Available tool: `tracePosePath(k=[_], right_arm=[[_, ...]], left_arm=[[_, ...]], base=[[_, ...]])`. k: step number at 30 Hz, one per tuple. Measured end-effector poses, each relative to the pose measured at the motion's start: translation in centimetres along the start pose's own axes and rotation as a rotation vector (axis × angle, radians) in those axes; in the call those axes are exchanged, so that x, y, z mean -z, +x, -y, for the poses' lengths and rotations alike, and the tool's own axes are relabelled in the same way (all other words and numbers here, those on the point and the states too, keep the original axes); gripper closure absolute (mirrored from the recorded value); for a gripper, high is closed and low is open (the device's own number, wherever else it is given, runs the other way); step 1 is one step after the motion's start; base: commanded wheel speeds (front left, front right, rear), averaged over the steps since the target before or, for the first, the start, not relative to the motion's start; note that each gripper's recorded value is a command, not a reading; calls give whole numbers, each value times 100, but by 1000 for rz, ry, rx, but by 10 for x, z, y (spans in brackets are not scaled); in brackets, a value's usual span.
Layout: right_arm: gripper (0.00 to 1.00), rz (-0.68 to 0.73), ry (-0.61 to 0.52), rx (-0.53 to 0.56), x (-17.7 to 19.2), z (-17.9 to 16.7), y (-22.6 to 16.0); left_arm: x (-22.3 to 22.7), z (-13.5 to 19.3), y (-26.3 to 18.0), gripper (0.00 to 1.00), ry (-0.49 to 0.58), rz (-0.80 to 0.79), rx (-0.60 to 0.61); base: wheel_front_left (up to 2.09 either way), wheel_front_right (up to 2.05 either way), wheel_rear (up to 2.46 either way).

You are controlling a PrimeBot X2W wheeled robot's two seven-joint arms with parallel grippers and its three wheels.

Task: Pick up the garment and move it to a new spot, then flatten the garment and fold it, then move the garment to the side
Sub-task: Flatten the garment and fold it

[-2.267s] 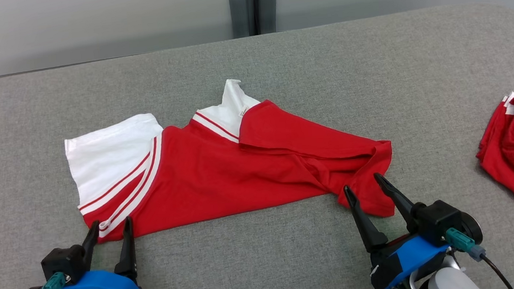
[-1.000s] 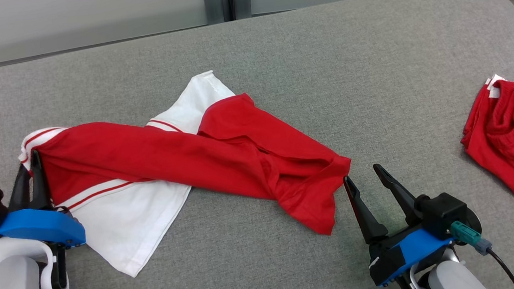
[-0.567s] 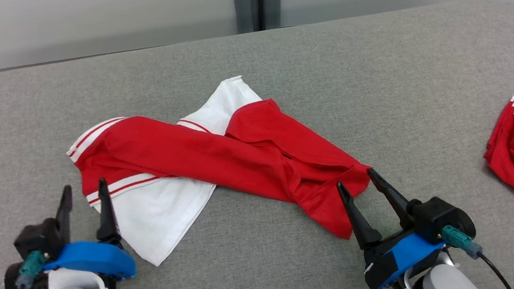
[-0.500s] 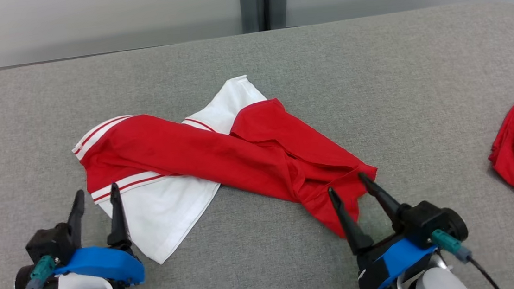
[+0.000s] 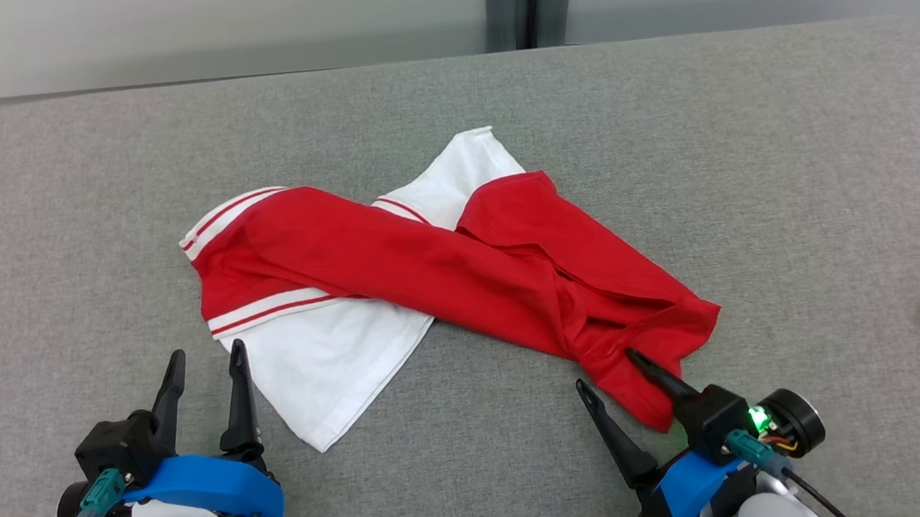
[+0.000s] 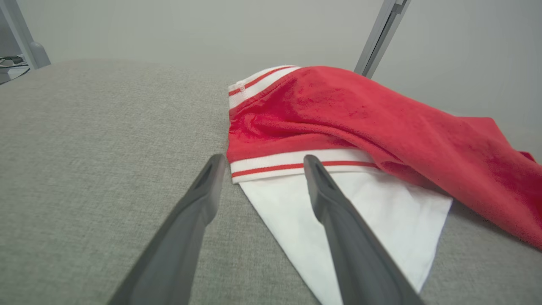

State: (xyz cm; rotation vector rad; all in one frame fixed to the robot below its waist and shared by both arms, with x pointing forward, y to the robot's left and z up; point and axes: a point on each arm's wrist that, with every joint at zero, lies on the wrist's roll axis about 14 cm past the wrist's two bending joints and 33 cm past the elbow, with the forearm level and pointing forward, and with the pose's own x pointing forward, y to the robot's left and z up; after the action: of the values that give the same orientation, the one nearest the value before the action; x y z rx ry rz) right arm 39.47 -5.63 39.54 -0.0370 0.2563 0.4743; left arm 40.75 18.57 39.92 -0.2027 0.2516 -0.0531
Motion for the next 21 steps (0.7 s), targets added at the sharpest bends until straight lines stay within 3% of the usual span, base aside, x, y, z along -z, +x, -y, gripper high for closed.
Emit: tracePosePath(k=[2,3,4,7,8,15,21], right_arm=[[0,-7,-4,-1,1,2,4],[10,-9,-5,0,2,3,7],[37,-11,-4,-1,2,3,8],[96,-11,11,2,2,5,12],[100,-5,13,3,1,6,14],[100,43,41,49,-14,18,10],[100,163,115,234,-45,72,-13]], left_arm=[[1,-2,-1,0,-2,-3,-5],[2,-3,-1,0,-3,-5,-7],[2,-5,-2,0,-2,-8,-8],[5,-6,-2,0,-2,-15,-9],[5,-6,-2,0,-2,-16,-6],[2,0,-2,0,-2,-7,10],[3,12,-3,0,4,-10,45]], base=[[0,0,0],[0,0,0],[0,0,0],[0,0,0],[0,0,0],[0,0,0],[0,0,0]])
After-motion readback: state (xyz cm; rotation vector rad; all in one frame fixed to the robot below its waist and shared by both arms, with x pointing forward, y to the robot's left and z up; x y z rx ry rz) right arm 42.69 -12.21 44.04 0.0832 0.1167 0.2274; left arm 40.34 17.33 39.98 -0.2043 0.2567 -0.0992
